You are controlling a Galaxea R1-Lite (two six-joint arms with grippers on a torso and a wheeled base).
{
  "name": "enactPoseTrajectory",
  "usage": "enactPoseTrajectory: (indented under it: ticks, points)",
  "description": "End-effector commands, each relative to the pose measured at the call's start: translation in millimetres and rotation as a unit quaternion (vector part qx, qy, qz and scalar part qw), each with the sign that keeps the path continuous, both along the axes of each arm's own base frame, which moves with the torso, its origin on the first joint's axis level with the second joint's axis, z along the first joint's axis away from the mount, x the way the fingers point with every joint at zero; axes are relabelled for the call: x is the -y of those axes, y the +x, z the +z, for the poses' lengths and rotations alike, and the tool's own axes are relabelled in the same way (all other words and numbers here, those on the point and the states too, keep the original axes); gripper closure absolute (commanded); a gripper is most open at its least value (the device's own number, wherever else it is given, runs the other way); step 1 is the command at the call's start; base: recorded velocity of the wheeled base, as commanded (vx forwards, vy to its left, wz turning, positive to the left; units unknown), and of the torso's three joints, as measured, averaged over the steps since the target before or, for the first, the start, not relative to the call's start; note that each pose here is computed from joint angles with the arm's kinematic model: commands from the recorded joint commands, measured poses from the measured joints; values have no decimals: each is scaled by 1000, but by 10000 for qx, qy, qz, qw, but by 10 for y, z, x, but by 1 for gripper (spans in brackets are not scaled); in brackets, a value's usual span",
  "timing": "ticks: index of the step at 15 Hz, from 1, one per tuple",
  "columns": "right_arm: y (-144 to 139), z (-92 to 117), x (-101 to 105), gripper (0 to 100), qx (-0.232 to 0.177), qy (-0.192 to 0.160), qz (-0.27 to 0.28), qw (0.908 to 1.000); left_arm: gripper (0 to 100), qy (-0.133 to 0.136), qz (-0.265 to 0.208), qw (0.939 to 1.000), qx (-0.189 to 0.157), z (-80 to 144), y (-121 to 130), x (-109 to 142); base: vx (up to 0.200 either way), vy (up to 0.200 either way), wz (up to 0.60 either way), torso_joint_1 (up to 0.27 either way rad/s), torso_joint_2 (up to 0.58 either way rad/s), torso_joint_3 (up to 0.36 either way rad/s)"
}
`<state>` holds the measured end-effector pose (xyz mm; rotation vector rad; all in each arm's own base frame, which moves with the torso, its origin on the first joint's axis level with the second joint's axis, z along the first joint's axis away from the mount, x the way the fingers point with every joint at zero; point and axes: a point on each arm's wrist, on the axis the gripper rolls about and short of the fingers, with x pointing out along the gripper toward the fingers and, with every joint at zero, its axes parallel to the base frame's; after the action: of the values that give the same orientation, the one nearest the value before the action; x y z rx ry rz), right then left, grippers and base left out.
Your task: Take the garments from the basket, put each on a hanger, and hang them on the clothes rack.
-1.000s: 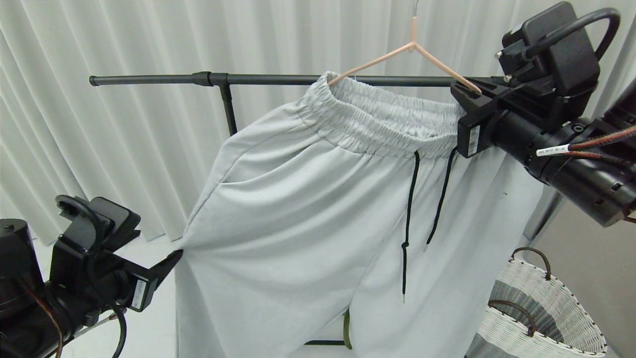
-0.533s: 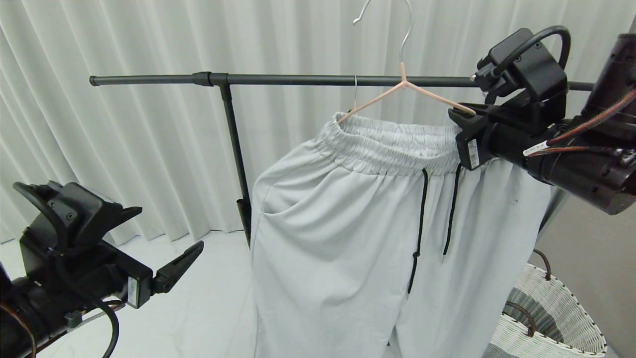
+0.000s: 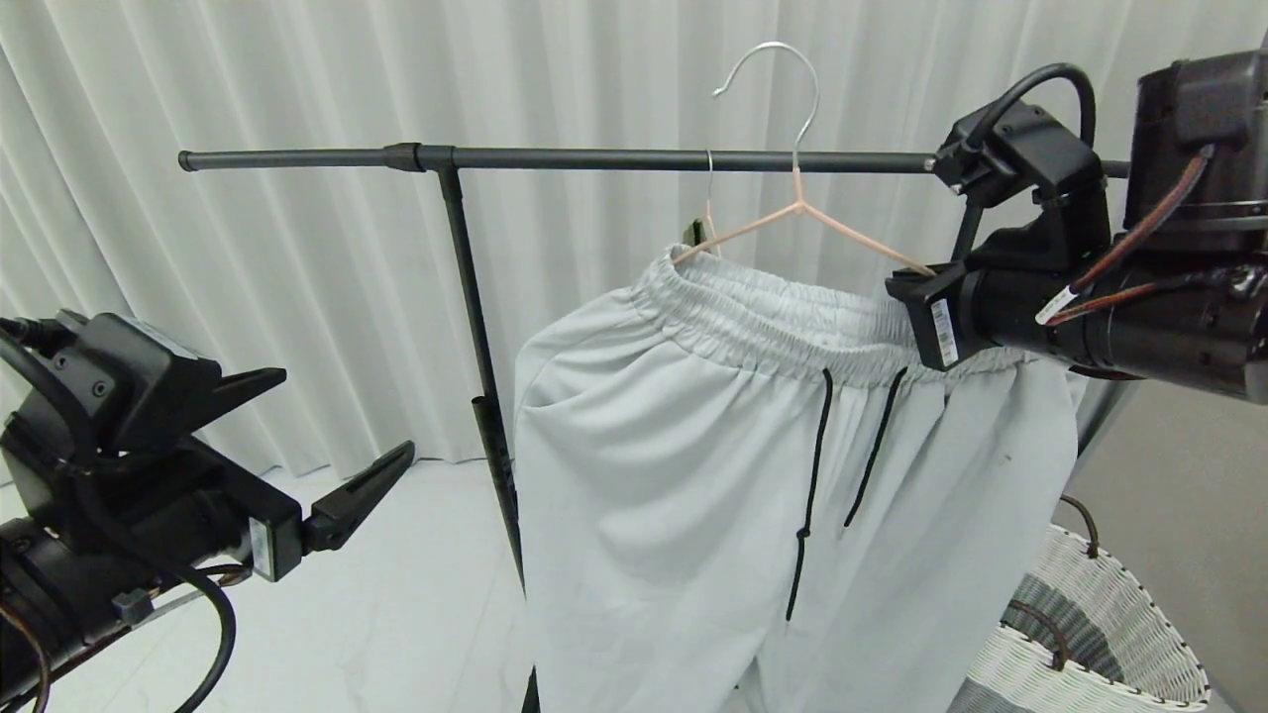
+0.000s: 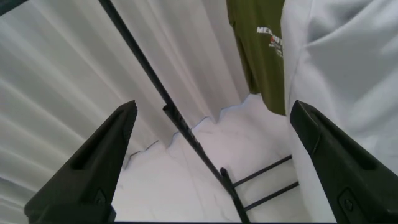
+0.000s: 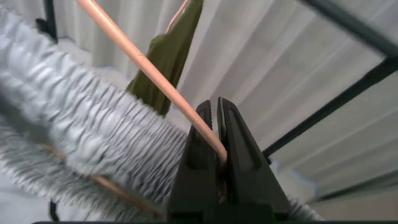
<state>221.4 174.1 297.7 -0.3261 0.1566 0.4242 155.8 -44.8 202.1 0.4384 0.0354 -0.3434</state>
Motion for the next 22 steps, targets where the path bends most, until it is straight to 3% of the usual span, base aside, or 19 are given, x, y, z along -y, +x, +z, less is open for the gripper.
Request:
enactPoseTrajectory:
  ticks: [1,6,10,18,22]
  points:
    - [6,16,47,100,-172,-41,-108,9998,0,4,2,10000,-8,-1,8,3,0,0,0,0,0,0]
    - [-28,-4,338,100,-527,-402,-743,9950,0,36,286,9995,-95,-33,42,-8,0,0,0,0,0,0]
    - [-112,17,631,100,-753,-698,-1479,9837,0,73,361,9992,-180,-65,77,-16,0,0,0,0,0,0]
    - [-486,0,1130,100,-1050,-826,-2152,9674,0,111,825,9962,-274,-112,104,-171,0,0,0,0,0,0]
    - [-601,23,1282,100,-984,-737,-2437,9620,0,124,848,9957,-358,-174,62,-186,0,0,0,0,0,0]
